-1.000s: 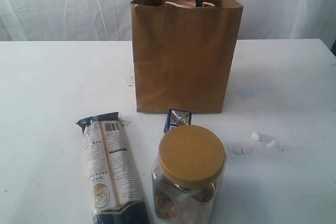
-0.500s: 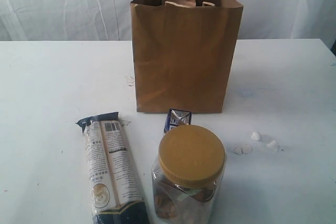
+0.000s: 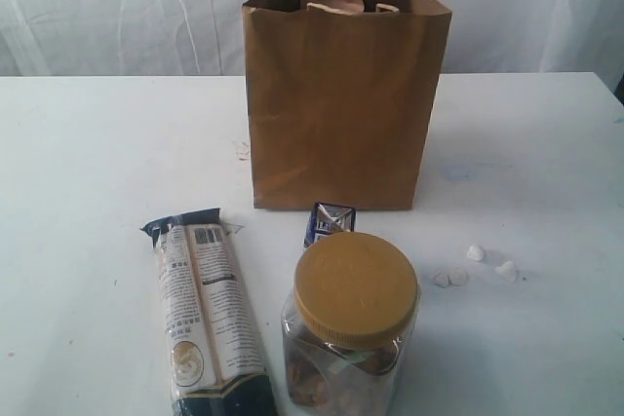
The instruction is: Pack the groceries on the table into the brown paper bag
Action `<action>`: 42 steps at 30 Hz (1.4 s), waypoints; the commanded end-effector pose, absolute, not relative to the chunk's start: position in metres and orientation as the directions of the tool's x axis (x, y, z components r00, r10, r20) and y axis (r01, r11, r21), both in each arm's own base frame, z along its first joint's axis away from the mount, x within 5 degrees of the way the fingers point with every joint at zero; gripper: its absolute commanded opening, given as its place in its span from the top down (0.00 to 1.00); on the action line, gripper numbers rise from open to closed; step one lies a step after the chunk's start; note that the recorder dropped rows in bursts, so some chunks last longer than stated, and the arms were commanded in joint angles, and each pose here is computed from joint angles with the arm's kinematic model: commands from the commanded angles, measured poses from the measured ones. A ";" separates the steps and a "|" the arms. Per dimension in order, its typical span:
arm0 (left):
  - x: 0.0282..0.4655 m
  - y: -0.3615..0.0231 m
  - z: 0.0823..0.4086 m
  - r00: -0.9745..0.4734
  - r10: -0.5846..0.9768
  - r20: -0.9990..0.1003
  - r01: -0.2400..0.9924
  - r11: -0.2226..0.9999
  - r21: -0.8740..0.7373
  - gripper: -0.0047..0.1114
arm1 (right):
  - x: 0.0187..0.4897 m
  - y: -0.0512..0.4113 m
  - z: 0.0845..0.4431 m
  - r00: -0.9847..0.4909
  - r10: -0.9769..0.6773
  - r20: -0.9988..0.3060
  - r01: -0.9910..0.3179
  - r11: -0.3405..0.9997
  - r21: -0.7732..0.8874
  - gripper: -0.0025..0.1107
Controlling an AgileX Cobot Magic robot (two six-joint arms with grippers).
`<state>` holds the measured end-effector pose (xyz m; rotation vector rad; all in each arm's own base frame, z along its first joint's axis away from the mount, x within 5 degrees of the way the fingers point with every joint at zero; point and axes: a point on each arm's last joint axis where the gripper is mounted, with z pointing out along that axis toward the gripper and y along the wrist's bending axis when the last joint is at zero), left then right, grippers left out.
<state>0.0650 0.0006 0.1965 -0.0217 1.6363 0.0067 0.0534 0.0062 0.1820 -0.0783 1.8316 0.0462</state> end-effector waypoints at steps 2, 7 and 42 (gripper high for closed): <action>0.065 0.000 0.196 -0.064 -0.025 -0.998 -0.017 1.000 -0.024 0.96 | 0.053 0.003 0.182 -0.251 -0.148 -0.957 -0.075 0.988 -0.133 0.98; 0.065 0.000 0.196 -0.064 -0.025 -0.998 -0.017 1.000 -0.024 0.96 | 0.053 0.002 0.182 -0.247 -0.174 -0.953 -0.072 0.984 -0.161 0.98; 0.054 0.024 0.236 0.469 -0.575 -0.670 0.039 0.772 -0.635 0.96 | 0.053 0.002 0.182 -0.247 -0.174 -0.953 -0.072 0.984 -0.161 0.98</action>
